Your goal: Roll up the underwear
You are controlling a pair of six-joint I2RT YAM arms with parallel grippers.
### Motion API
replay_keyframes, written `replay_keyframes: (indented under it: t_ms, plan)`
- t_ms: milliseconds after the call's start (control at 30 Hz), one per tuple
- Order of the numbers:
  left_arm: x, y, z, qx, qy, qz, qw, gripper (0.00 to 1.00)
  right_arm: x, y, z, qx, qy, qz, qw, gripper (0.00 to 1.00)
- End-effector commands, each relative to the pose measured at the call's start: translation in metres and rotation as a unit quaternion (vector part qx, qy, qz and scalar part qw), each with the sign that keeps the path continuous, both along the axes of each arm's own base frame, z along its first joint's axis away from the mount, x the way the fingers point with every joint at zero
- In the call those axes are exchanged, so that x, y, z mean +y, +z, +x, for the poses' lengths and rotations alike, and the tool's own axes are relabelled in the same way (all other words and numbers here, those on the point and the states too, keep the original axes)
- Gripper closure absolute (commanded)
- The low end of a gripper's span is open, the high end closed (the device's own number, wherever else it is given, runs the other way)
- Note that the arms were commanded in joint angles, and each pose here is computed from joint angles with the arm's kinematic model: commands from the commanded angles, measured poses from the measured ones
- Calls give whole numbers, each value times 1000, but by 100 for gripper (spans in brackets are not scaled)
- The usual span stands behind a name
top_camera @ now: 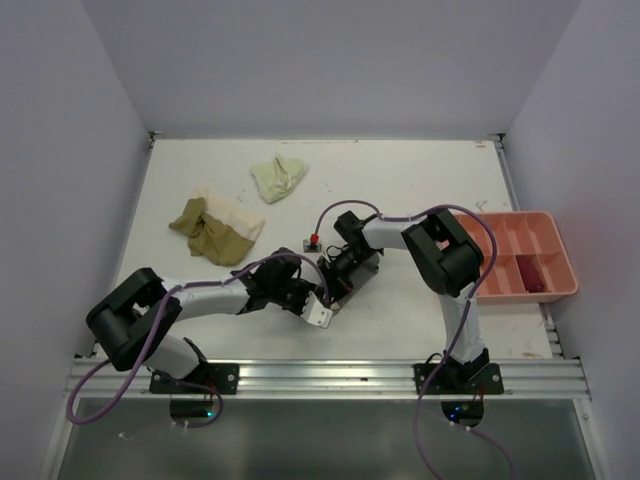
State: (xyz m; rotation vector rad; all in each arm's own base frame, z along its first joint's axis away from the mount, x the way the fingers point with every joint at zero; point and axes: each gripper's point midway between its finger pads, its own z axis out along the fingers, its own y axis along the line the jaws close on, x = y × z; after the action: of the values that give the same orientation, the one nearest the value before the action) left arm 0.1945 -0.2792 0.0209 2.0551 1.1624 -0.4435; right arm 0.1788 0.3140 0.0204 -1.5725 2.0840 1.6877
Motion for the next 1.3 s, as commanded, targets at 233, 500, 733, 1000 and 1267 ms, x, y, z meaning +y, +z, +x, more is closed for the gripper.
replay_keyframes:
  t_ms: [233, 500, 733, 1000, 1267]
  plan:
    - [0, 2, -5, -4, -1, 19, 1000, 57, 2, 3, -6, 1, 24, 19, 1000, 100]
    - [-10, -7, -8, -3, -18, 44, 999, 75, 0, 6, -9, 4, 34, 20, 999, 100]
    - [4, -21, -20, 94, 53, 125, 986, 100, -6, 31, 28, -23, -17, 12, 1000, 59]
    - [33, -37, -40, 202, 189, 193, 942, 100, -36, 81, 107, -94, -137, -14, 986, 46]
    - [17, -31, -56, 325, 241, 230, 885, 100, -82, 113, 133, -177, -231, -34, 956, 49]
